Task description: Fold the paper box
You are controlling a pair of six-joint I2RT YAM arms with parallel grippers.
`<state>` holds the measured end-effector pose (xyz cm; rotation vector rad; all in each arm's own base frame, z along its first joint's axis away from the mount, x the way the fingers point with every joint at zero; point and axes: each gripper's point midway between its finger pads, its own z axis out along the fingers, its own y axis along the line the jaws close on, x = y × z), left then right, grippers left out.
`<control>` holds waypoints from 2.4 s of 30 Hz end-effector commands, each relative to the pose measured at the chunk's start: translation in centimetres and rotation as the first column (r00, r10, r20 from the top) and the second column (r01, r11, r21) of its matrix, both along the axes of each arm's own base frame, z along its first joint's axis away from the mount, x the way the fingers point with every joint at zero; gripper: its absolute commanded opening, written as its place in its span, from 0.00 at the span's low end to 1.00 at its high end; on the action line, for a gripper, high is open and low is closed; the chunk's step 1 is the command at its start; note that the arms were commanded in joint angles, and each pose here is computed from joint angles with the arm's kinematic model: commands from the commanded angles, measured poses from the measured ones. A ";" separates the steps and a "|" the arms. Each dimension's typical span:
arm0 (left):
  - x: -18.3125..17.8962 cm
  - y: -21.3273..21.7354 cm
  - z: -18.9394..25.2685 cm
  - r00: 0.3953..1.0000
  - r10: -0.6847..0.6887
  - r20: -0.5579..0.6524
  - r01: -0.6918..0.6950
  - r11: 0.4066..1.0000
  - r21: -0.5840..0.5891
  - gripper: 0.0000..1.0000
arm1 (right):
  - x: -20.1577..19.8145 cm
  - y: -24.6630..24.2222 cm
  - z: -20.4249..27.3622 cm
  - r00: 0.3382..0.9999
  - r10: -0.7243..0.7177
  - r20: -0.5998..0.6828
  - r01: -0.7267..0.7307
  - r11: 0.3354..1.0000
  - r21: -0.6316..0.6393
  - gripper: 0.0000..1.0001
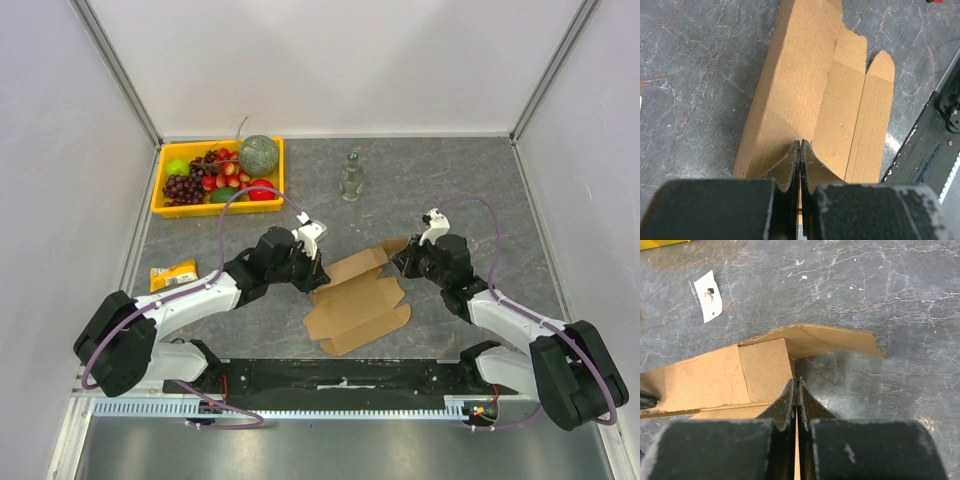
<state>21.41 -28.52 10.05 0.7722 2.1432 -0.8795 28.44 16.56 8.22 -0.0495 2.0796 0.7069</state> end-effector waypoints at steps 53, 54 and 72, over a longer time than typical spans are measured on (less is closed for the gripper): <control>-0.1 -0.6 0.9 1.000 -0.003 -0.004 0.003 1.000 -0.027 0.02 | 0.5 4.1 2.2 0.976 0.209 0.062 -0.215 0.971 0.107 0.06; 0.0 -0.5 0.9 1.000 0.000 -0.004 0.000 1.000 -0.027 0.02 | 0.8 3.3 2.2 0.985 0.167 0.053 -0.170 0.983 0.062 0.08; -0.1 -0.4 0.8 1.000 -0.003 0.000 0.003 1.000 -0.021 0.02 | 3.0 -4.4 4.4 0.996 -0.071 0.049 0.084 0.933 -0.350 0.46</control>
